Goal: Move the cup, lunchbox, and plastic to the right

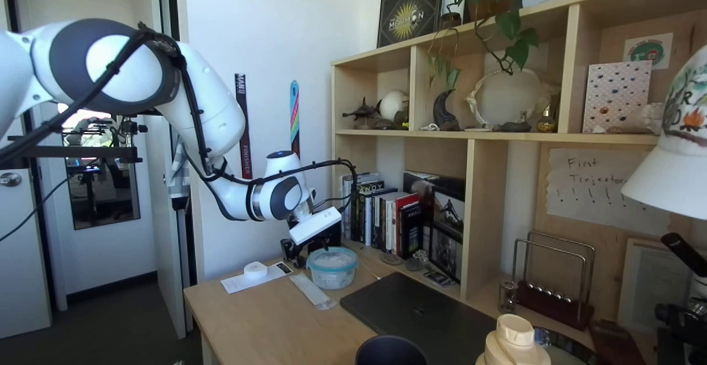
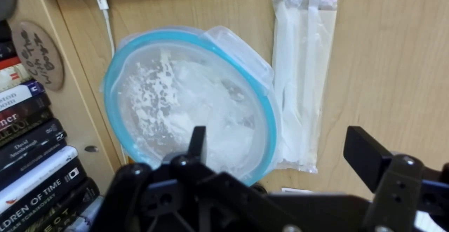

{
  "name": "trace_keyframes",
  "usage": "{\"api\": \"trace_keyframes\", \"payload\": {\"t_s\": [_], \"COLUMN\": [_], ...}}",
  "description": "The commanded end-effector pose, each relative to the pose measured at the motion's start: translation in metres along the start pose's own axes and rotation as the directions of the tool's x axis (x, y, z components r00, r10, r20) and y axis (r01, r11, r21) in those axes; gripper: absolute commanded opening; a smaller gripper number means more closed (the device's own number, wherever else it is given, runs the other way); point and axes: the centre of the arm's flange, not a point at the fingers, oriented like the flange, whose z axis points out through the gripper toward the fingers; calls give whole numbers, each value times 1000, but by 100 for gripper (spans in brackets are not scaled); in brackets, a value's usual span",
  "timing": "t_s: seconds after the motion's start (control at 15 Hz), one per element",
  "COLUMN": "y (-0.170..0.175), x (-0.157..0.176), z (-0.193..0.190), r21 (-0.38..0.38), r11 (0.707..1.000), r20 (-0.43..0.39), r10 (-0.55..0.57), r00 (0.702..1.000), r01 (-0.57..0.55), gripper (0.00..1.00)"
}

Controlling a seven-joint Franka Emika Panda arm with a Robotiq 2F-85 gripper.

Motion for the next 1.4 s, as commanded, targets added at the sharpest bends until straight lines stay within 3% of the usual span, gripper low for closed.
{"api": "trace_keyframes", "payload": {"t_s": [0.0, 0.53, 1.0, 1.33], "y": [0, -11, -19, -21], "x": [12, -2, -2, 3], "z": [14, 30, 38, 49], "r21": [-38, -154, -152, -146], "r11": [999, 988, 987, 989], "r20": [-13, 35, 31, 34], "r10": [-7, 6, 66, 35], "r00": [1000, 999, 997, 999], "r01": [7, -1, -60, -29], "gripper": [100, 100, 100, 100]}}
